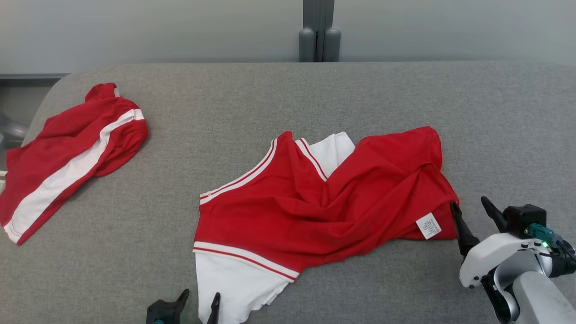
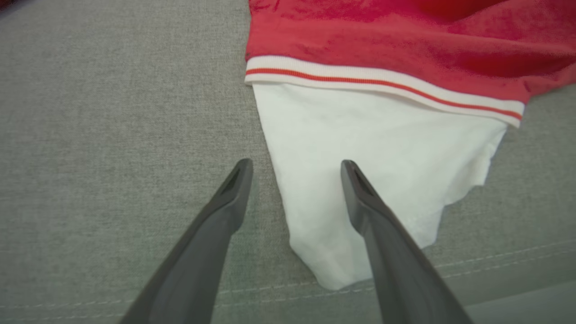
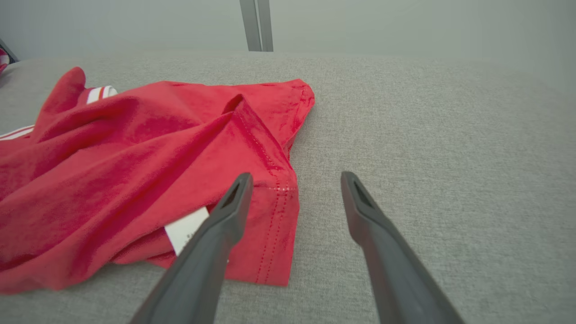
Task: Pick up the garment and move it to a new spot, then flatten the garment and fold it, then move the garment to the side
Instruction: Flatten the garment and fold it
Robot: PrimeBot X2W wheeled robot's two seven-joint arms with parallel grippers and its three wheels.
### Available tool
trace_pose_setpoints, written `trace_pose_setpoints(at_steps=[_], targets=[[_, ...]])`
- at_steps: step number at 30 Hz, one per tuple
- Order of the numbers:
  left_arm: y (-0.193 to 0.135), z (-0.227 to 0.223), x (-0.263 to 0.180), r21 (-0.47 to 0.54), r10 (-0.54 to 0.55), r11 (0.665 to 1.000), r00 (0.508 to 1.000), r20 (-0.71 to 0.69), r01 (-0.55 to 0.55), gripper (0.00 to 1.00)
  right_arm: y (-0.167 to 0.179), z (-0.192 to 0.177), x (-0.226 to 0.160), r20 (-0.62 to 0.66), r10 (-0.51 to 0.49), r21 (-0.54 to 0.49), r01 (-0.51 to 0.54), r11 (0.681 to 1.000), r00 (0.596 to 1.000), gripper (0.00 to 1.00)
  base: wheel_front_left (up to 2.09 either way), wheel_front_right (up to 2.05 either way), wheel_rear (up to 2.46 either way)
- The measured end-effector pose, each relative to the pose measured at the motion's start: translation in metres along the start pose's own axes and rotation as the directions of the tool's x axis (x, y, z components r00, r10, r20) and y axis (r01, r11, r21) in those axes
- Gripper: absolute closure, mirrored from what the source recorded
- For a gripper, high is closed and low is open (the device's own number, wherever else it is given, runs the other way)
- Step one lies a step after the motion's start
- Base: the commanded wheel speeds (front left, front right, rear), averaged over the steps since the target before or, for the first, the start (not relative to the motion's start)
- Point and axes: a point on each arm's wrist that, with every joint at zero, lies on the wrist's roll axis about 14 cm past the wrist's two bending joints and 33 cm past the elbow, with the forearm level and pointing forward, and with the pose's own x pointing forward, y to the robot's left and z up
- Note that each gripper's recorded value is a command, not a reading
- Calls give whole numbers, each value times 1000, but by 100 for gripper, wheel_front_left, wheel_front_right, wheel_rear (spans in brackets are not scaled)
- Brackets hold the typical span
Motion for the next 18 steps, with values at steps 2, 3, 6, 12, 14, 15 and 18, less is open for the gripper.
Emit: trace_pose_setpoints(at_steps=[2, 3, 6, 12, 14, 15, 18], targets=[[1, -6, 1, -8, 4, 1000, 1000, -21, -4, 0, 2, -4, 6, -12, 8, 13, -8, 1000, 1000, 0, 0, 0, 0], [1, -9, 1, -10, 5, 1000, 1000, -30, -5, 0, 3, -6, 9, -17, 13, 19, -13, 1000, 1000, 0, 0, 0, 0], [2, -15, 7, -34, 9, 999, 999, -52, -10, 0, 6, -21, 22, -72, 40, 51, -36, 998, 997, 0, 0, 0, 0], [-1, -21, 10, -68, 3, 998, 998, -70, -8, 0, 14, -37, 30, -130, 72, 96, -60, 994, 989, 16, 0, 0, 0], [-2, -23, 11, -78, 0, 997, 997, -77, -6, 37, 17, -45, 30, -154, 76, 139, -54, 989, 985, 80, 0, 0, 0], [-3, -23, 12, -79, -1, 997, 997, -79, -5, 56, 18, -50, 29, -171, 78, 151, -52, 987, 982, 100, 0, 0, 0], [-4, -23, 13, -83, -7, 997, 997, -78, 0, 100, 20, -53, 28, -173, 82, 168, -52, 984, 981, 100, 0, 0, 0]])
